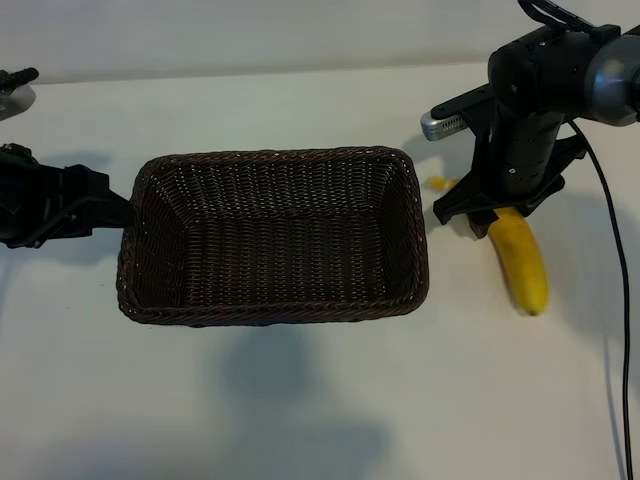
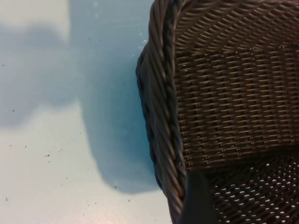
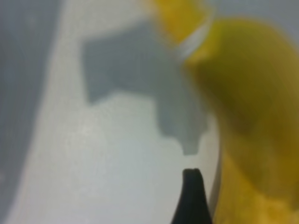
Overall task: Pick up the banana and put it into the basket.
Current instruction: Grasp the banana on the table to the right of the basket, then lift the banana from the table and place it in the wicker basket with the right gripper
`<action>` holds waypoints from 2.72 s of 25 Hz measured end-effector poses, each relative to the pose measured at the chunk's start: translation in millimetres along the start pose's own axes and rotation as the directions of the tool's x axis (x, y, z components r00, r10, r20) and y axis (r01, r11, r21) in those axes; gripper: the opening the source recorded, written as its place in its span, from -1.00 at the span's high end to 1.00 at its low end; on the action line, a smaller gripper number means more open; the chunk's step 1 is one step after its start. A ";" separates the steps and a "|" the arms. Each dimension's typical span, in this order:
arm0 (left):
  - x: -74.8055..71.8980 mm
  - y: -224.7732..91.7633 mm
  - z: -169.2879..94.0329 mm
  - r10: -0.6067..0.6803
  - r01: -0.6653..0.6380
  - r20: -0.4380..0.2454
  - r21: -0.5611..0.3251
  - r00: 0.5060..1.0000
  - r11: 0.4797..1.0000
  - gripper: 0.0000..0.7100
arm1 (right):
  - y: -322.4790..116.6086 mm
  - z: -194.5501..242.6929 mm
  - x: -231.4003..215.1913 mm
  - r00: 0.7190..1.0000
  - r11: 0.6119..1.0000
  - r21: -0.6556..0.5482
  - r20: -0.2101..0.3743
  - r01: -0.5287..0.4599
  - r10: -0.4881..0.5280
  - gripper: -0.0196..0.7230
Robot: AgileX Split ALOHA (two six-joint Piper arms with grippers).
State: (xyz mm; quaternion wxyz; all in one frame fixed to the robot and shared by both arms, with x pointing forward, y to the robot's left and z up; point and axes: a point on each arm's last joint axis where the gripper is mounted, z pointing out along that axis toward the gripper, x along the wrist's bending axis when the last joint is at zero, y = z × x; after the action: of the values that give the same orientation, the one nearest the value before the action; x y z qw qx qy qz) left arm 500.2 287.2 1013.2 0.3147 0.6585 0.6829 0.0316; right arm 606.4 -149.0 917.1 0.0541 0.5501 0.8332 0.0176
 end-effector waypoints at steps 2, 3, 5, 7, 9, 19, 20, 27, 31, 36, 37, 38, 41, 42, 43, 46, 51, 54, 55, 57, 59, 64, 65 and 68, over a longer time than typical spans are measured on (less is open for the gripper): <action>0.0 0.0 0.0 0.000 0.000 0.000 0.000 1.000 1.000 -0.55 | 0.4 1.7 0.2 1.000 1.000 -0.001 -0.001 -0.003 0.003 -0.56; 0.0 -0.1 0.0 0.000 0.000 0.000 0.001 1.000 1.000 -0.55 | 0.4 3.0 0.3 1.000 1.000 0.001 -0.001 -0.004 0.004 -0.56; 0.0 -0.1 0.0 0.000 0.000 0.000 0.001 1.000 1.000 -0.55 | 0.4 5.9 0.5 1.000 1.000 0.008 -0.001 -0.003 0.003 -0.56; 0.0 -0.1 0.0 0.000 0.000 0.000 0.001 1.000 1.000 -0.55 | 0.2 9.3 0.8 1.000 1.000 0.016 -0.002 -0.003 0.003 -0.55; -0.1 -0.2 0.0 0.000 0.000 0.001 0.002 1.000 1.000 -0.55 | -0.1 13.7 1.2 1.000 1.000 0.027 -0.002 -0.002 0.003 -0.49; -0.1 -0.3 0.0 -0.002 0.002 0.001 0.003 1.000 1.000 -0.55 | -0.5 19.3 1.4 1.000 0.999 0.040 0.001 -0.031 0.031 -0.20; -0.1 -0.3 0.0 -0.002 0.002 0.001 0.003 1.000 1.000 -0.55 | -0.5 19.3 1.4 0.999 0.999 0.040 0.001 -0.035 0.035 -0.20; -0.1 -0.3 0.0 -0.002 0.002 0.001 0.003 1.000 1.000 -0.55 | -0.5 8.9 -3.4 0.998 0.999 0.021 0.045 -0.038 0.037 -0.20; -0.1 -0.3 0.0 -0.002 0.002 0.001 0.003 1.000 1.000 -0.55 | -1.1 -19.2 -9.4 0.995 0.999 -0.037 0.088 -0.039 0.042 -0.20; -0.1 -0.3 0.0 -0.002 0.002 0.001 0.003 1.000 1.000 -0.55 | -5.1 -62.8 -13.6 0.994 0.990 -0.134 0.095 -0.046 0.059 -0.20; -0.1 -0.3 0.0 -0.002 0.002 0.001 0.003 1.000 1.000 -0.55 | -6.6 -71.8 -14.3 0.994 0.987 -0.153 0.094 -0.048 0.063 -0.20; -0.1 -0.3 0.0 -0.002 0.002 0.001 0.003 1.000 1.000 -0.55 | -8.1 -78.9 -14.8 0.993 0.985 -0.168 0.094 -0.050 0.066 -0.20; -0.1 -0.3 0.0 -0.002 0.002 0.001 0.003 1.000 1.000 -0.55 | -13.7 -101.6 -16.5 0.993 0.975 -0.213 0.091 -0.056 0.077 -0.20; -0.1 -0.3 0.0 -0.002 0.002 0.001 0.003 1.000 1.000 -0.55 | -15.3 -107.0 -16.7 0.993 0.973 -0.223 0.089 -0.056 0.078 -0.20; -0.1 -0.3 0.0 -0.002 0.002 0.001 0.003 1.000 1.000 -0.55 | -17.0 -112.5 -16.2 0.994 0.971 -0.233 0.079 -0.054 0.075 -0.20; -0.1 -0.3 0.0 -0.002 0.002 0.001 0.003 1.000 1.000 -0.55 | -20.2 -122.6 -11.9 0.998 0.967 -0.252 0.028 -0.041 0.050 -0.20; -0.1 -0.3 0.0 0.000 0.000 0.002 0.003 1.000 1.000 -0.55 | -20.3 -125.4 6.3 0.998 0.965 -0.261 -0.057 0.002 -0.018 -0.20; -0.1 -0.3 0.0 0.000 0.000 0.002 0.003 1.000 1.000 -0.55 | -20.1 -127.2 23.3 0.996 0.961 -0.274 -0.069 0.044 -0.065 -0.20; -0.1 -0.3 0.0 0.000 0.000 0.002 0.003 1.000 1.000 -0.55 | -20.1 -128.4 30.1 0.994 0.958 -0.280 -0.069 0.067 -0.090 -0.20; -0.1 -0.3 0.0 0.000 0.000 0.002 0.003 1.000 1.000 -0.55 | -20.0 -131.9 44.7 0.989 0.950 -0.295 -0.072 0.102 -0.129 -0.20; -0.1 -0.3 0.0 0.000 0.000 0.002 0.003 1.000 1.000 -0.55 | -19.4 -136.0 58.4 0.983 0.938 -0.321 -0.076 0.133 -0.165 -0.20; -0.1 -0.3 0.0 0.000 0.000 0.002 0.003 1.000 1.000 -0.55 | -20.2 -141.8 91.0 0.965 0.904 -0.380 -0.091 0.194 -0.245 -0.20; -0.3 -0.2 0.0 -0.002 0.002 0.003 0.002 1.000 1.000 -0.54 | -19.9 -141.4 95.3 0.961 0.897 -0.388 -0.088 0.210 -0.263 -0.20; -0.8 0.1 0.0 -0.010 0.010 0.009 -0.001 1.000 1.000 -0.54 | -16.7 -136.3 108.5 0.949 0.888 -0.386 -0.084 0.250 -0.304 -0.20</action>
State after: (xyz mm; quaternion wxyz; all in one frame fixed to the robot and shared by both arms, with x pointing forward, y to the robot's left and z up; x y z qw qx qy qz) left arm 500.3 286.4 1013.6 0.3184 0.6550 0.6847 0.0275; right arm 534.0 -51.8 1043.4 0.0992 0.4023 0.8866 0.2057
